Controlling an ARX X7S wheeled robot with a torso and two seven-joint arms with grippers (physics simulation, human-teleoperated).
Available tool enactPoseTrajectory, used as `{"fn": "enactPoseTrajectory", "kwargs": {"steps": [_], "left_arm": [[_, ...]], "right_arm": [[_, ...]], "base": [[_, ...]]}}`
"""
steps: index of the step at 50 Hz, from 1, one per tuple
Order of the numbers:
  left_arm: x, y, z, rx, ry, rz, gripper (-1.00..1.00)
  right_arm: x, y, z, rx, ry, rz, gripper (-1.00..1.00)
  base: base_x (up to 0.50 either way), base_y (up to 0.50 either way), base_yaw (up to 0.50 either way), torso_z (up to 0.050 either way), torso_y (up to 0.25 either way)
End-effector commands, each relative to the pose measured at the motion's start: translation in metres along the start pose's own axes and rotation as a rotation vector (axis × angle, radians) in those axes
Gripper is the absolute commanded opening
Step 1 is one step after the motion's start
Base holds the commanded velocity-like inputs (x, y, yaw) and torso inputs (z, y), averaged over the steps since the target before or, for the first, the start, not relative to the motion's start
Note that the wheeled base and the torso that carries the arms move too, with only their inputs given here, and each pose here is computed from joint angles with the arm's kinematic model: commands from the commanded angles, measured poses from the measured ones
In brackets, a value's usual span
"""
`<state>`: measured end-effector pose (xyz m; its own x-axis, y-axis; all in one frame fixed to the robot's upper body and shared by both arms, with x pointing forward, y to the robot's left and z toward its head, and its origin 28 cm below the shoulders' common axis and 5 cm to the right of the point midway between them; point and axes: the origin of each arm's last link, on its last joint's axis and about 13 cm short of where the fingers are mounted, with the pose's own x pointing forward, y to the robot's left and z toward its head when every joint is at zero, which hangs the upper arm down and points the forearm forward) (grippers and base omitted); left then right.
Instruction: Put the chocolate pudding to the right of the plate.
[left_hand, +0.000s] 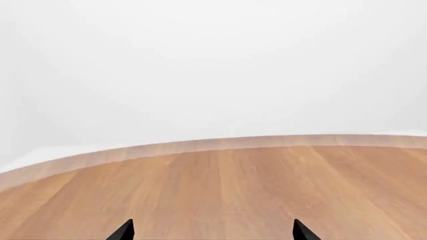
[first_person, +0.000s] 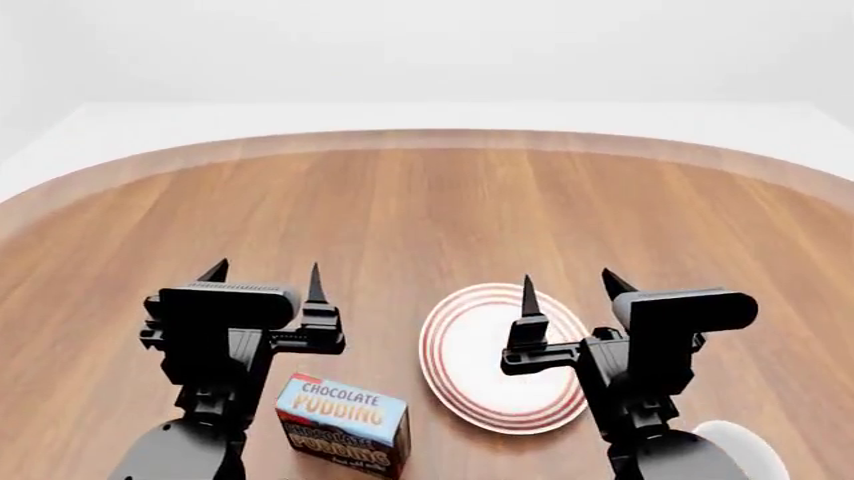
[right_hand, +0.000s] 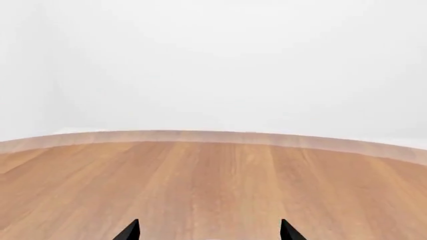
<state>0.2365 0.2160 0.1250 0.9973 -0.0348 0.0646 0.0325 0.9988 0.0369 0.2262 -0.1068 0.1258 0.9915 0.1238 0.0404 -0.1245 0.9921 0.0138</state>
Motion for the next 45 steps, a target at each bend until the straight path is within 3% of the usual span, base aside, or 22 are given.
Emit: {"fn": "enactPoseTrajectory", "kwargs": {"steps": [1, 11, 22, 23, 26, 36, 37, 40, 42, 43, 45], "left_arm": [[-0.001, 0.001, -0.001, 0.002, 0.000, 0.000, 1.00], [-0.001, 0.002, -0.002, 0.002, 0.003, 0.005, 1.00], [-0.002, 0.003, -0.003, 0.003, 0.002, 0.005, 1.00], [-0.002, 0.003, -0.003, 0.003, 0.002, 0.006, 1.00], [-0.002, 0.003, -0.004, 0.005, 0.003, 0.007, 1.00], [-0.002, 0.004, -0.005, 0.001, 0.008, 0.008, 1.00], [-0.003, 0.004, -0.005, 0.002, 0.007, 0.007, 1.00], [-0.002, 0.005, -0.006, 0.001, 0.009, 0.011, 1.00], [-0.002, 0.005, -0.006, 0.001, 0.010, 0.013, 1.00], [-0.002, 0.005, -0.006, 0.001, 0.011, 0.013, 1.00], [-0.002, 0.005, -0.006, 0.003, 0.011, 0.011, 1.00]], "right_arm": [[0.001, 0.001, -0.002, -0.027, 0.008, 0.010, 1.00], [0.002, 0.003, -0.001, -0.024, 0.009, 0.014, 1.00], [0.003, 0.003, -0.001, -0.033, 0.011, -0.007, 1.00], [0.000, 0.004, 0.000, -0.035, -0.008, 0.051, 1.00], [-0.001, 0.004, -0.001, -0.021, -0.008, 0.068, 1.00], [0.002, 0.006, 0.008, -0.047, 0.102, 0.034, 1.00], [-0.004, 0.010, 0.012, -0.030, 0.084, 0.173, 1.00], [-0.012, 0.011, 0.017, -0.107, 0.095, 0.178, 1.00], [-0.016, 0.010, 0.023, -0.047, 0.085, 0.168, 1.00], [-0.022, 0.010, 0.028, -0.118, 0.084, 0.226, 1.00], [-0.028, 0.009, 0.036, -0.074, 0.158, 0.278, 1.00]], "base": [[0.00, 0.00, 0.00, 0.000, 0.000], [0.45, 0.00, 0.00, 0.000, 0.001], [0.00, 0.00, 0.00, 0.000, 0.000], [0.00, 0.00, 0.00, 0.000, 0.000], [0.23, 0.00, 0.00, 0.000, 0.000], [0.00, 0.00, 0.00, 0.000, 0.000], [0.00, 0.00, 0.00, 0.000, 0.000], [0.00, 0.00, 0.00, 0.000, 0.000], [0.00, 0.00, 0.00, 0.000, 0.000], [0.00, 0.00, 0.00, 0.000, 0.000], [0.00, 0.00, 0.00, 0.000, 0.000]]}}
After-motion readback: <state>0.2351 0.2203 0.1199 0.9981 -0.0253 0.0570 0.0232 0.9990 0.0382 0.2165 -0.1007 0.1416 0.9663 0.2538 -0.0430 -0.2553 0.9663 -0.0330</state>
